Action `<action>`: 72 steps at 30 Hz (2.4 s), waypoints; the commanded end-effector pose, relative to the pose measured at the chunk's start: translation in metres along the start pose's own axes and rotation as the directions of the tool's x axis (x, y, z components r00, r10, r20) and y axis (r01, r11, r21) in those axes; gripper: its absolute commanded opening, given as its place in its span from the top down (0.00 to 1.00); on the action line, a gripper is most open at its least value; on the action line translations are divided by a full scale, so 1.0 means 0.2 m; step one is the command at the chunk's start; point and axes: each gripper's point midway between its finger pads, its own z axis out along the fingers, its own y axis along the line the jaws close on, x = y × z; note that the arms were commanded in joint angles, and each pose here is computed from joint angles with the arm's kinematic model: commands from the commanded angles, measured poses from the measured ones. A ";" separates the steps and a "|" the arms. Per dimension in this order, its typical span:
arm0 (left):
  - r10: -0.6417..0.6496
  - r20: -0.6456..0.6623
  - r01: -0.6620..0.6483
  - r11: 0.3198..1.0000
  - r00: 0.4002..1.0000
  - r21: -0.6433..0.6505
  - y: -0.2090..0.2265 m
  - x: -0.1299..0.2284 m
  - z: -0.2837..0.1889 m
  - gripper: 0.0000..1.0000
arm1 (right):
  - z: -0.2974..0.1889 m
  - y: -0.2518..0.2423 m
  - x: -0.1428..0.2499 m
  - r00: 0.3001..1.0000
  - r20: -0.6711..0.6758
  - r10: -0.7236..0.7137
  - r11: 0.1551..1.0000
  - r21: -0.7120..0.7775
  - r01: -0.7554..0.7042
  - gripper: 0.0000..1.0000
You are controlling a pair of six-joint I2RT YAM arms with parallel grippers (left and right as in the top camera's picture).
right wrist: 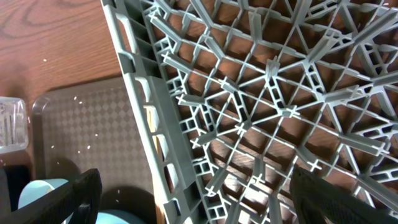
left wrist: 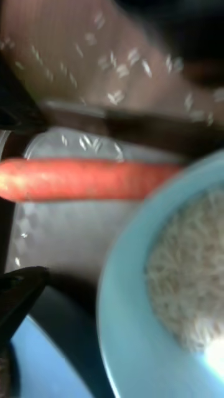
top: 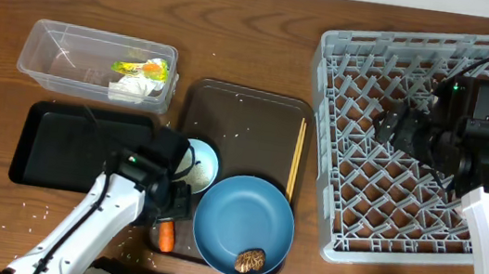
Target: Sort waste into correct bins and load items into the dishwasher rack
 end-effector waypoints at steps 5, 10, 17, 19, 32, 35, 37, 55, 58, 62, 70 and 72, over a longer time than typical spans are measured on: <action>-0.008 -0.077 0.011 0.999 0.997 0.043 -0.01 0.09 0.11 0.43 | 0.01 0.01 0.00 1.000 -0.002 0.001 1.000 0.002 -0.001 0.10; -0.114 -0.076 0.116 0.993 0.991 0.024 0.00 0.08 0.12 0.44 | 0.01 0.01 0.00 1.000 -0.002 0.001 1.000 0.002 -0.001 0.10; -0.142 -0.107 0.141 0.990 0.984 -0.015 0.02 0.10 0.18 0.45 | 0.01 0.01 0.00 1.000 -0.002 0.001 1.000 0.002 -0.001 0.10; -0.144 -0.120 0.143 0.990 0.982 -0.019 0.02 0.10 0.20 0.49 | 0.01 0.01 0.00 1.000 -0.002 0.001 1.000 0.002 -0.001 0.10; -0.137 -0.074 0.139 0.990 0.988 0.022 -0.04 0.04 0.04 0.68 | 0.01 0.01 0.00 1.000 0.001 0.000 1.000 0.001 -0.001 0.10; -0.132 -0.056 0.134 0.990 0.990 0.036 -0.05 0.03 -0.05 0.69 | 0.01 0.01 0.00 1.000 0.001 0.000 1.000 0.001 0.000 0.09; -0.128 -0.029 0.129 0.991 0.991 0.041 -0.06 0.02 -0.13 0.69 | 0.01 0.01 0.00 1.000 0.001 0.000 1.000 0.001 0.000 0.09; -0.624 0.333 0.624 0.772 0.707 0.123 0.45 -0.51 -0.40 0.74 | 0.01 0.01 0.00 1.000 0.004 0.000 1.000 0.000 0.000 0.09; -0.735 0.329 0.727 0.664 0.592 0.174 0.53 -0.60 -0.34 0.74 | 0.01 0.01 0.00 1.000 0.002 0.000 1.000 0.001 0.000 0.09; -0.820 0.275 0.818 0.553 0.502 0.156 0.57 -0.63 -0.23 0.74 | 0.01 0.01 0.01 1.000 -0.003 0.001 1.000 0.002 -0.001 0.09; -0.812 0.172 0.806 0.580 0.558 0.117 0.52 -0.64 -0.09 0.51 | 0.01 0.01 0.01 1.000 -0.007 0.001 1.000 0.004 -0.001 0.09; -0.777 0.158 0.760 0.630 0.610 0.159 0.47 -0.67 -0.13 0.39 | 0.01 0.01 0.01 1.000 -0.007 0.001 1.000 0.004 -0.001 0.09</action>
